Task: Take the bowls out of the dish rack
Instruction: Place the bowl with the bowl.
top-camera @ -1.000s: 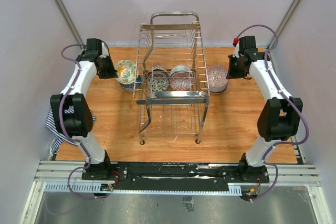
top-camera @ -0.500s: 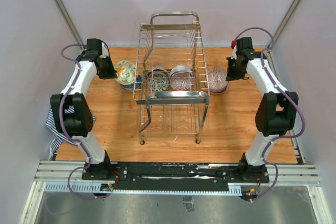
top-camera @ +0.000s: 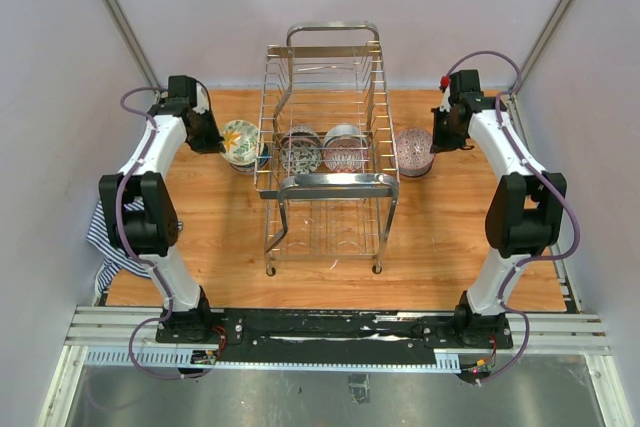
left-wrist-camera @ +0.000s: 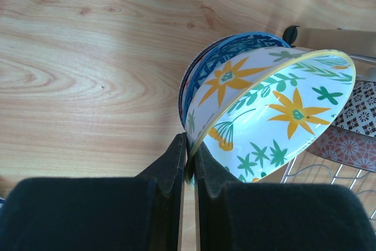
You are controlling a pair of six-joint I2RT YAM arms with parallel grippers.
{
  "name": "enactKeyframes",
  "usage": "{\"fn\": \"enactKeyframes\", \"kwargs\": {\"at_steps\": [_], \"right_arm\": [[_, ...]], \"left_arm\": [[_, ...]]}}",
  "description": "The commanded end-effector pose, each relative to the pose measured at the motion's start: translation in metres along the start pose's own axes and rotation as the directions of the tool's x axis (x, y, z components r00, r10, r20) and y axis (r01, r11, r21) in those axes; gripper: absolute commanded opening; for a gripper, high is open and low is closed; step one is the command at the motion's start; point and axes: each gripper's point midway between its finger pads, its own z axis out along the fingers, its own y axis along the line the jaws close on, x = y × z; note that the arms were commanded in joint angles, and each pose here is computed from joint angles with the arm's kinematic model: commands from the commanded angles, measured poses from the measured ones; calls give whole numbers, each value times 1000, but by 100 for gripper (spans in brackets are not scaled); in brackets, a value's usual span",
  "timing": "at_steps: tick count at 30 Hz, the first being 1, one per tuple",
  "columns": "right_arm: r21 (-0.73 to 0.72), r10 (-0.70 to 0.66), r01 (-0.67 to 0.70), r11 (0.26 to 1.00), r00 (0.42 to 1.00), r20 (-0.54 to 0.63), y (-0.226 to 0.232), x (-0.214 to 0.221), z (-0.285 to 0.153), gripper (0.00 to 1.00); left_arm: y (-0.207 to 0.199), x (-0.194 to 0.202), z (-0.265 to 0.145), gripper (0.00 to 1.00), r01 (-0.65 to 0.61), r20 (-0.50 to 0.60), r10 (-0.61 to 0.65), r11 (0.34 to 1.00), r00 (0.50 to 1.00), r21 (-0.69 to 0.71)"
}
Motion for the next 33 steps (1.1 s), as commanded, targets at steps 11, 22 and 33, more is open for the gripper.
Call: {"fn": "enactKeyframes", "kwargs": {"at_steps": [11,22,33], "right_arm": [[31,13,-13,999,1000,21,-12,-13,1,1],[49,24,-24,999,1000,4,-16,-12,11,1],[61,27,-26,998,1000,-10,-19,-11,18,1]], "left_arm": [[-10,-11,2,1,-2,11,1,998,1000,56],[-10,-6,8,0,2,-7,-2,998,1000,63],[-10,-3,13,0,2,-24,0,998,1000,65]]}}
